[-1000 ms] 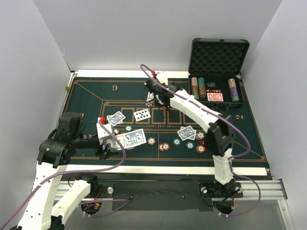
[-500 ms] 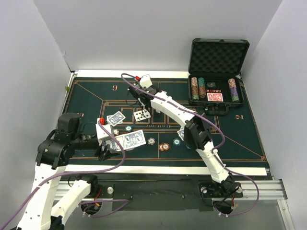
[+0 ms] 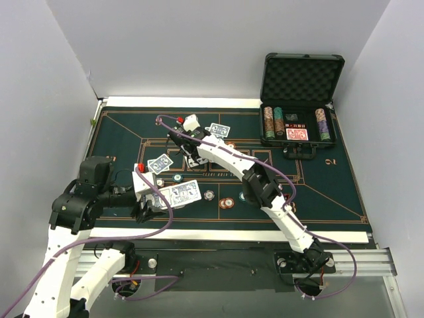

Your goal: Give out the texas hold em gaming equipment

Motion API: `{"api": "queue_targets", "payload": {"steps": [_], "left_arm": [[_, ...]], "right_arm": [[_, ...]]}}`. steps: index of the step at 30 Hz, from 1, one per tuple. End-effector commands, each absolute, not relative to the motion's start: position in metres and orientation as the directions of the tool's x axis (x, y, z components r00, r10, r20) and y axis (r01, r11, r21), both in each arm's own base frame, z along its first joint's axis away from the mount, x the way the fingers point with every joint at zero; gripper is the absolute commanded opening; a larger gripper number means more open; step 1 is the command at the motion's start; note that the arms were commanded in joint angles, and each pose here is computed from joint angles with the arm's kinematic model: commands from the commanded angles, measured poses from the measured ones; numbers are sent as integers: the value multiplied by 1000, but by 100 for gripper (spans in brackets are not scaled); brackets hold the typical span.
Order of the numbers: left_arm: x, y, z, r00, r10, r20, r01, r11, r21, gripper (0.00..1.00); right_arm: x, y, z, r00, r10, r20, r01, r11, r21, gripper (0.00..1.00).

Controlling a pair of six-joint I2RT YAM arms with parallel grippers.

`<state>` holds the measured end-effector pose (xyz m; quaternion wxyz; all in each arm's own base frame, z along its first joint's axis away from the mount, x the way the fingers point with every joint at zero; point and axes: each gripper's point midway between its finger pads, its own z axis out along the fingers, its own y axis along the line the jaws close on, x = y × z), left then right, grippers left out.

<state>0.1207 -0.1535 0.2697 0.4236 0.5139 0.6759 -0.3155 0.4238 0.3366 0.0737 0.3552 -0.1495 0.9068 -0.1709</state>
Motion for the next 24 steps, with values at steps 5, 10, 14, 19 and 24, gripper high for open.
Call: {"api": "queue_targets", "payload": {"steps": [5, 10, 14, 19, 24], "left_arm": [[123, -155, 282, -70, 412, -909, 964, 263, 46, 29], [123, -155, 281, -70, 415, -907, 963, 266, 47, 29], [123, -154, 282, -65, 418, -906, 962, 266, 54, 29], [123, -153, 281, -62, 423, -904, 960, 272, 61, 29], [124, -153, 280, -57, 423, -904, 961, 270, 66, 29]], "right_arm": [[419, 355, 69, -712, -345, -611, -150, 925, -348, 0], [414, 365, 51, -739, -290, -608, -141, 949, -282, 0], [413, 375, 39, -751, -232, -618, -120, 968, -218, 0], [413, 380, 31, -765, -192, -615, -105, 979, -175, 0], [408, 376, 14, -800, -161, -578, -93, 985, -147, 0]]}}
